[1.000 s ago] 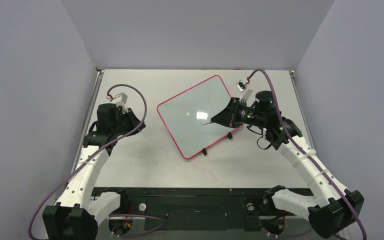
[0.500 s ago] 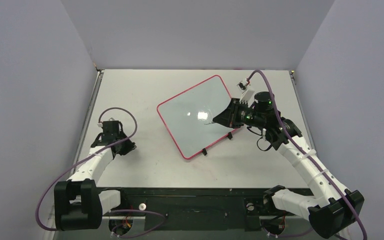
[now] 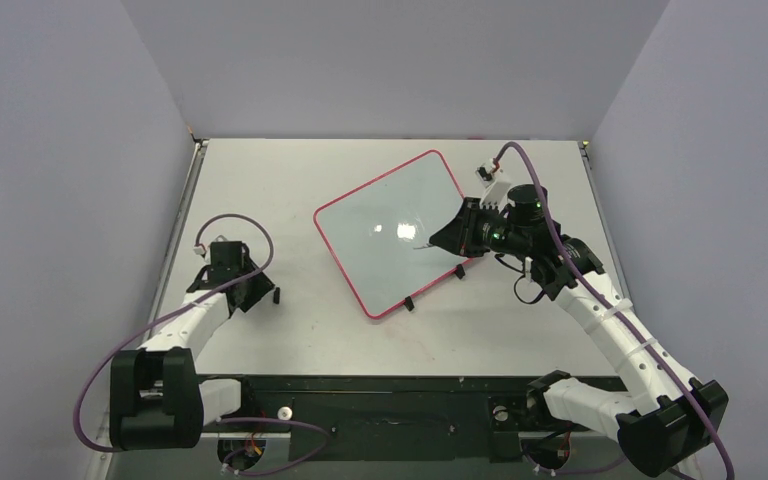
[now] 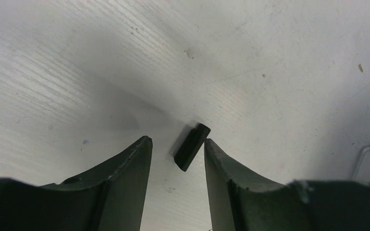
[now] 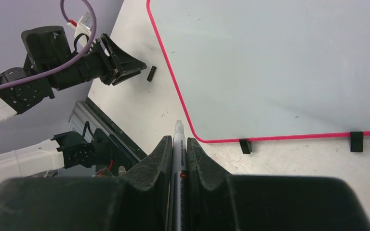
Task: Write a sentence on the whiteboard
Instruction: Place the pen cap at the center of the board, then hold the whiteboard at the center of the board.
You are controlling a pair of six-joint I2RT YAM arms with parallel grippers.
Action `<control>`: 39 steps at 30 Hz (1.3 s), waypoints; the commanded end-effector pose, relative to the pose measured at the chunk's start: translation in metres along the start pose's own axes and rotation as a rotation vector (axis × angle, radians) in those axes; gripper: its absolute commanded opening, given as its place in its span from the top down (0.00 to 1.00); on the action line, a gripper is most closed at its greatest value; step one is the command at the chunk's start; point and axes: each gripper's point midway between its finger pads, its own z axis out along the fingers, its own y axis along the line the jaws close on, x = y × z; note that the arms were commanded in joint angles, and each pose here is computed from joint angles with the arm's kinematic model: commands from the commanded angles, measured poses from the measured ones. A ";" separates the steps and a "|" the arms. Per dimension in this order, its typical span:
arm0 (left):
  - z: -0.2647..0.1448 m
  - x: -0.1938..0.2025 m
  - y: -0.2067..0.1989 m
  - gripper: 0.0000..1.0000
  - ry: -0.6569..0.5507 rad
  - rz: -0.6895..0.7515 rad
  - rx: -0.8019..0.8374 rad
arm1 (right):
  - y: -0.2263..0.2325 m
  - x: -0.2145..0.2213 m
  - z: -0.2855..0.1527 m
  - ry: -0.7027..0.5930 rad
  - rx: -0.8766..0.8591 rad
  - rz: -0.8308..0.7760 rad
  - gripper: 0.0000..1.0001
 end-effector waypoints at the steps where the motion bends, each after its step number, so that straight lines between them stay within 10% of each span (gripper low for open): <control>1: -0.017 -0.035 -0.020 0.58 -0.111 0.034 0.047 | -0.002 -0.009 -0.006 -0.044 0.032 -0.049 1.00; 15: -0.107 -0.122 -0.163 0.54 -0.250 0.384 0.541 | -0.009 -0.017 -0.003 -0.040 0.084 -0.086 1.00; 32: -0.099 -0.076 -0.331 0.47 0.336 0.681 1.254 | -0.012 -0.038 0.007 -0.057 0.163 -0.119 1.00; 39: -0.073 -0.035 -0.348 0.53 0.499 0.704 1.302 | -0.009 -0.043 0.018 -0.048 0.172 -0.127 1.00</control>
